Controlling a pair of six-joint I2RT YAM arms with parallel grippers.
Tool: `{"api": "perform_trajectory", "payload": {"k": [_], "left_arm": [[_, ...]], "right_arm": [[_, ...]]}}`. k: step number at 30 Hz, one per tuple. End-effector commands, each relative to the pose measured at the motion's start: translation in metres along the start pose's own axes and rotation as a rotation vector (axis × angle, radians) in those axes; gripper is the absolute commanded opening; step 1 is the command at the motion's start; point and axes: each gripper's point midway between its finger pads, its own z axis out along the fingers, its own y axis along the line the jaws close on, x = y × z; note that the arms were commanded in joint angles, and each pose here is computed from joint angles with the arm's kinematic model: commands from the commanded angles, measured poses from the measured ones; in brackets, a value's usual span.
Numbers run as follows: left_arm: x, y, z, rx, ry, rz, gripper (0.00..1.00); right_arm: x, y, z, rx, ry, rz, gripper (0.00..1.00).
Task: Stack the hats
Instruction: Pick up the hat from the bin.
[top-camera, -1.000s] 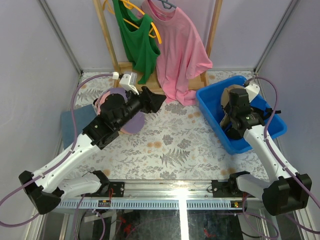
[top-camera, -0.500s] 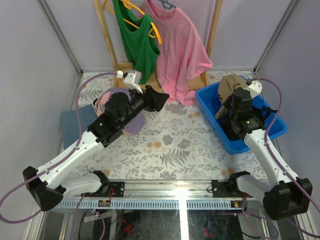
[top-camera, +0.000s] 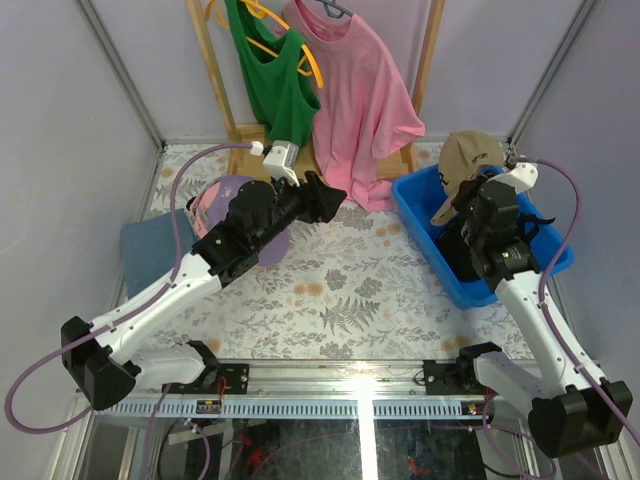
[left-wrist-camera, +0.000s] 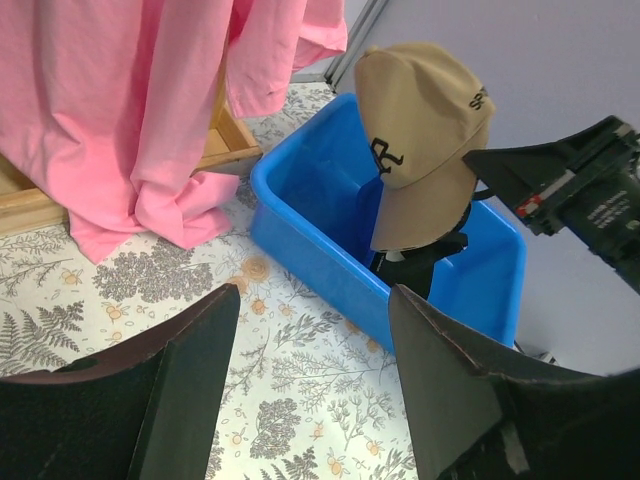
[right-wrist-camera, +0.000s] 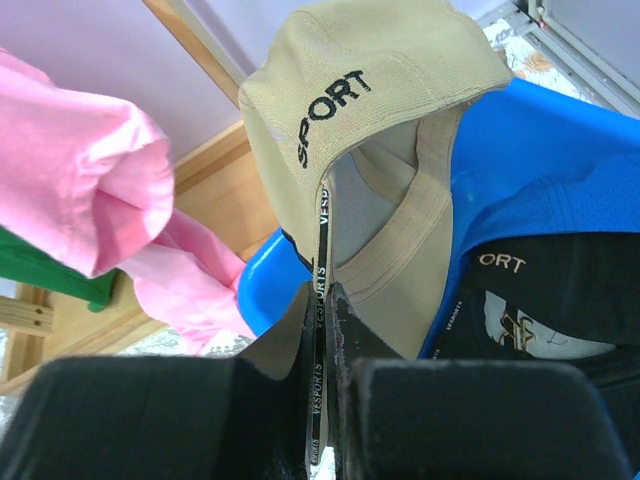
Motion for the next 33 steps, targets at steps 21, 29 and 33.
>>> {"api": "perform_trajectory", "payload": {"k": [21,29,33], "left_arm": [[-0.027,-0.045,-0.023,0.186,-0.056,-0.072,0.65],[-0.025,-0.071,-0.043,0.322,0.0,-0.101,0.72],[-0.024,-0.08,-0.051,0.374,0.014,-0.123,0.77]], "right_arm": [[-0.094,0.077,-0.121,-0.51,-0.12,0.274,0.0],[-0.129,0.114,-0.186,-0.791,-0.12,0.373,0.0],[-0.142,0.128,-0.212,-0.914,-0.108,0.434,0.0]]}}
